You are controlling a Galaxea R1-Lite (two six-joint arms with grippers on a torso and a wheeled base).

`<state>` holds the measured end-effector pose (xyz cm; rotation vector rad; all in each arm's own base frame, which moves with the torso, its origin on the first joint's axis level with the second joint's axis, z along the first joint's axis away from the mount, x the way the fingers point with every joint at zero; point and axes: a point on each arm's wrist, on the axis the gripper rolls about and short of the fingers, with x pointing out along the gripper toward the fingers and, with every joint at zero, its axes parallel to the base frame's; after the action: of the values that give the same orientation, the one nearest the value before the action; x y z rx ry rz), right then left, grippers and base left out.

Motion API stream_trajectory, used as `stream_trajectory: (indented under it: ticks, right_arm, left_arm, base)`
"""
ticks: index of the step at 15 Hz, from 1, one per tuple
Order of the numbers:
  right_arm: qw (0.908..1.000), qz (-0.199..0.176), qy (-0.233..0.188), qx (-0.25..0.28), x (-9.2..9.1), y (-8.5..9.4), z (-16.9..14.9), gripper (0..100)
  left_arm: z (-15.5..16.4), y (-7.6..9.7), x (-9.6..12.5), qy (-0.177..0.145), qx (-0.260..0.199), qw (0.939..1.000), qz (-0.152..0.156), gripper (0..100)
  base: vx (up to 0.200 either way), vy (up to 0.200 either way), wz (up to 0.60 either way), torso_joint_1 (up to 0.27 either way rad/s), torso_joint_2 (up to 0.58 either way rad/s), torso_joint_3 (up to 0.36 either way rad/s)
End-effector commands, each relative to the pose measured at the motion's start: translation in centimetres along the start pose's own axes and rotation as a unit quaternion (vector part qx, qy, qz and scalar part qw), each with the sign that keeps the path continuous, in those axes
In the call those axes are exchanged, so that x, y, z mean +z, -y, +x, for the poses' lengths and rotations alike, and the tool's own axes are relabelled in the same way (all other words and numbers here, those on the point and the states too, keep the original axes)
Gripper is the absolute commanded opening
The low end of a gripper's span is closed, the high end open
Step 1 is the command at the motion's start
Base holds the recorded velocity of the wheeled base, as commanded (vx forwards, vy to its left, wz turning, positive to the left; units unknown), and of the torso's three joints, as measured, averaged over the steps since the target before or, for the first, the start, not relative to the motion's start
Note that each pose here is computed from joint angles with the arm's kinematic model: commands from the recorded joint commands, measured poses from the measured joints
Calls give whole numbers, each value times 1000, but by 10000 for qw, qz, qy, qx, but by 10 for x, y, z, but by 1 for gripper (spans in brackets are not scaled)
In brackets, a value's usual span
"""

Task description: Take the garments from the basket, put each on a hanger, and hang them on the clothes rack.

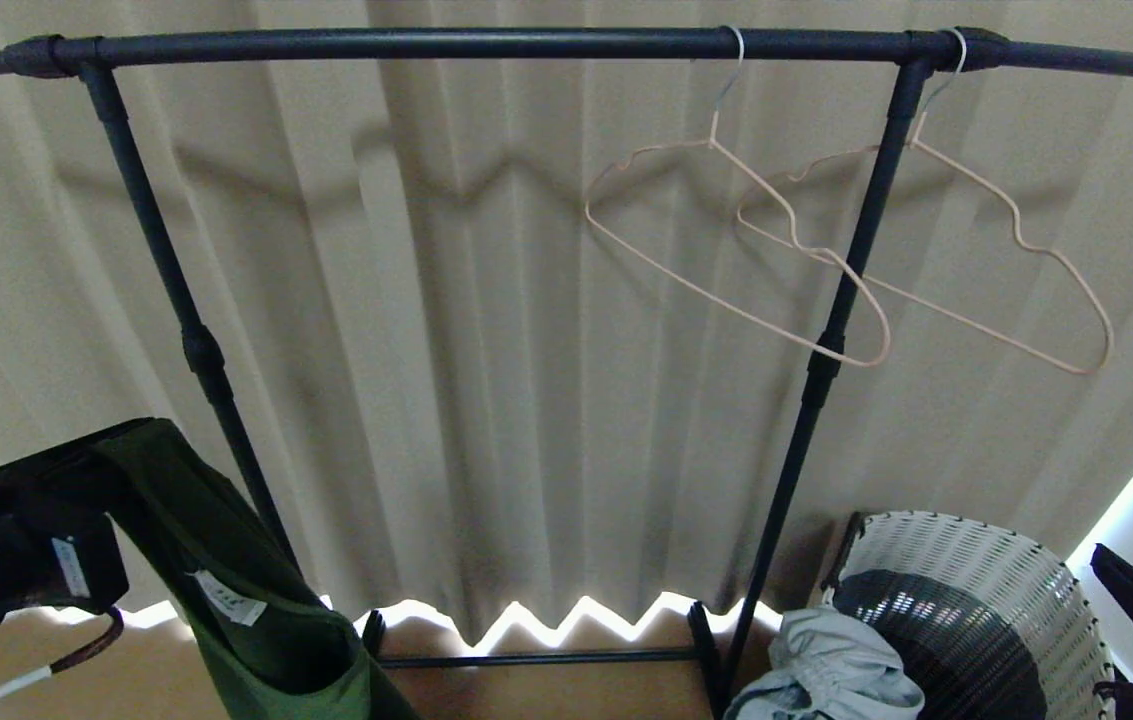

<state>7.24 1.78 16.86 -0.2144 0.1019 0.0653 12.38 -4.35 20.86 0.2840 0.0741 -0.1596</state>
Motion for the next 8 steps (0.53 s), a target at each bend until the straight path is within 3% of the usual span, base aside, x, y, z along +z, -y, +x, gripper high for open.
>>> stream_trajectory:
  ticks: [1,5,7,8]
  right_arm:
    - [10000,-14,-55,-8,-1,0,2,100]
    - [10000,-23,-93,-9,4,-1,7,100]
    - [9999,-27,-109,-14,6,-1,10,100]
    - [9999,-31,-153,-6,6,-2,12,100]
  left_arm:
    - [-19,0,-9,132,-29,9999,58,0]
    - [-44,-4,-19,426,27,9991,18,0]
    - [-49,-4,-22,535,-141,9985,6,0]
    - [-59,-4,-24,780,-377,9962,-29,0]
  base:
    - [0,0,0,124,-461,-344]
    - [0,0,0,136,-469,-325]
    - [0,0,0,158,-486,-322]
    - [0,0,0,178,-491,-315]
